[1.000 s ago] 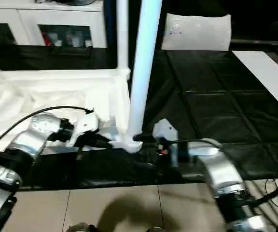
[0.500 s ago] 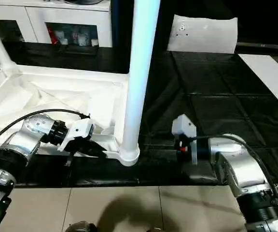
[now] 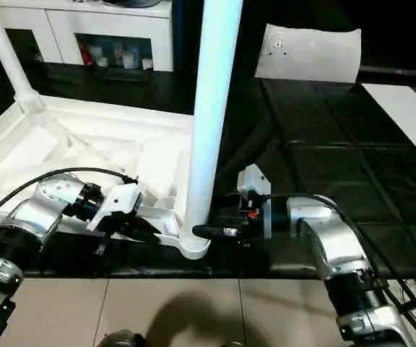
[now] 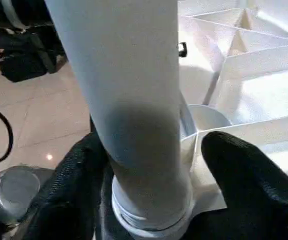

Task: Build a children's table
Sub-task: Rotate leg to tighten

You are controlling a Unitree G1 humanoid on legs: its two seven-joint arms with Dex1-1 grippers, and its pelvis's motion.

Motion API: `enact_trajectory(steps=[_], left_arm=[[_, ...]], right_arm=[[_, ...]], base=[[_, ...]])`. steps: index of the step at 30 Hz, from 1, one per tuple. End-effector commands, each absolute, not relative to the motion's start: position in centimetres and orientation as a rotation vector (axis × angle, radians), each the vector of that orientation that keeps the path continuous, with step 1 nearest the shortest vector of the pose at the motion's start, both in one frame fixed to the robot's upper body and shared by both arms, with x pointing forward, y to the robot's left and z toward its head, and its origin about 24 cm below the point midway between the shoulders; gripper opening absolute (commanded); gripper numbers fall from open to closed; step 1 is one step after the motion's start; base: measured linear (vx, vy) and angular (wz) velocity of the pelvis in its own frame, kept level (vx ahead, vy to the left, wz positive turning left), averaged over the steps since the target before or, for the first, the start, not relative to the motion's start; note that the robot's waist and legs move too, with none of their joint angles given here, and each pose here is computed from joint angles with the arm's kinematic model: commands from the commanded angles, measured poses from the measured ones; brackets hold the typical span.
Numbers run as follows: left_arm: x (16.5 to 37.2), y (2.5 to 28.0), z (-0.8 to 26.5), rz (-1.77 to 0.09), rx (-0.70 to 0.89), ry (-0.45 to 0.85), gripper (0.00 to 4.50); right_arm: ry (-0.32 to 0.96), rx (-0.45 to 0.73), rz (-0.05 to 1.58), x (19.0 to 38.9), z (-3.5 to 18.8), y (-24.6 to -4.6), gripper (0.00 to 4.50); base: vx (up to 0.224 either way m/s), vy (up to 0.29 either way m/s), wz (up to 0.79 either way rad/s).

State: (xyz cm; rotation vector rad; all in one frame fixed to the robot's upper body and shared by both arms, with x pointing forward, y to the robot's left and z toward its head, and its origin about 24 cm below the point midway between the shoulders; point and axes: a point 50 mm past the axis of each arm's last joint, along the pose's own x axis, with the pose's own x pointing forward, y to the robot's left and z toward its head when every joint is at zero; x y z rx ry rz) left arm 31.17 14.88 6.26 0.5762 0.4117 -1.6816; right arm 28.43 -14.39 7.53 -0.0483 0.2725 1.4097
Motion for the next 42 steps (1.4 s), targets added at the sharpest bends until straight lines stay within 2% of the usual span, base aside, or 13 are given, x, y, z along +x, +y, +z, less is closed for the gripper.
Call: enact_trajectory(steps=[1, 10, 15, 19, 24, 26, 27, 31, 32, 36, 39, 40, 42], left_arm=[[30.7, 13.4, 6.4, -1.781, 0.629, 0.391, 0.0], [30.8, 13.3, 6.3, -1.77, 0.649, 0.395, 0.0], [31.0, 13.4, 6.2, -1.731, 0.645, 0.405, 0.0], [31.7, 13.0, 6.1, -1.626, 0.613, 0.415, 0.0], [33.0, 10.3, 6.5, -1.454, 0.478, 0.36, 0.0], [33.8, 7.7, 6.7, -1.342, 0.419, 0.328, 0.0], [33.8, 7.7, 6.7, -1.342, 0.419, 0.328, 0.0], [34.5, 5.2, 7.0, -1.226, 0.359, 0.308, 0.0], [34.8, 4.2, 7.2, -1.171, 0.336, 0.304, 0.0], [35.3, 2.7, 7.6, -1.073, 0.33, 0.295, 0.0], [35.2, 2.6, 7.4, -1.076, 0.371, 0.294, 0.0], [35.2, 2.6, 7.4, -1.078, 0.374, 0.294, 0.0], [35.2, 3.0, 7.2, -1.084, 0.394, 0.299, 0.0]], right_arm=[[0.273, -0.048, 1.43, 28.7, 7.8, -14.2, 3.05], [0.296, -0.036, 1.48, 28.8, 7.7, -13.8, 2.17], [0.296, -0.01, 1.493, 28.6, 7.6, -13.6, 1.96], [0.264, 0.063, 1.457, 28.1, 7.6, -13.4, 1.94], [0.215, 0.108, 1.277, 27.8, 6.8, -12.4, 1.93], [0.228, 0.129, 1.025, 28.7, 5.6, -10.8, 1.93], [0.228, 0.129, 1.025, 28.7, 5.6, -10.8, 1.93], [0.244, 0.16, 0.833, 29.6, 5.2, -8.7, 1.92], [0.254, 0.163, 0.741, 30.1, 5.1, -7.5, 1.91], [0.258, 0.138, 0.612, 31.2, 5.5, -5.4, 1.91], [0.214, 0.185, 0.584, 31.6, 6.1, -5.3, 1.91], [0.21, 0.187, 0.584, 31.7, 6.2, -5.3, 2.26], [0.196, 0.17, 0.593, 31.6, 6.2, -5.8, 2.61]], base=[[0.0, 0.0, 0.0], [0.0, 0.0, 0.0], [0.0, 0.0, 0.0], [0.0, 0.0, 0.0], [0.0, 0.0, 0.0], [0.0, 0.0, 0.0], [0.0, 0.0, 0.0], [0.0, 0.0, 0.0], [0.0, 0.0, 0.0], [0.0, 0.0, 0.0], [0.0, 0.0, 0.0], [0.0, 0.0, 0.0], [0.0, 0.0, 0.0]])
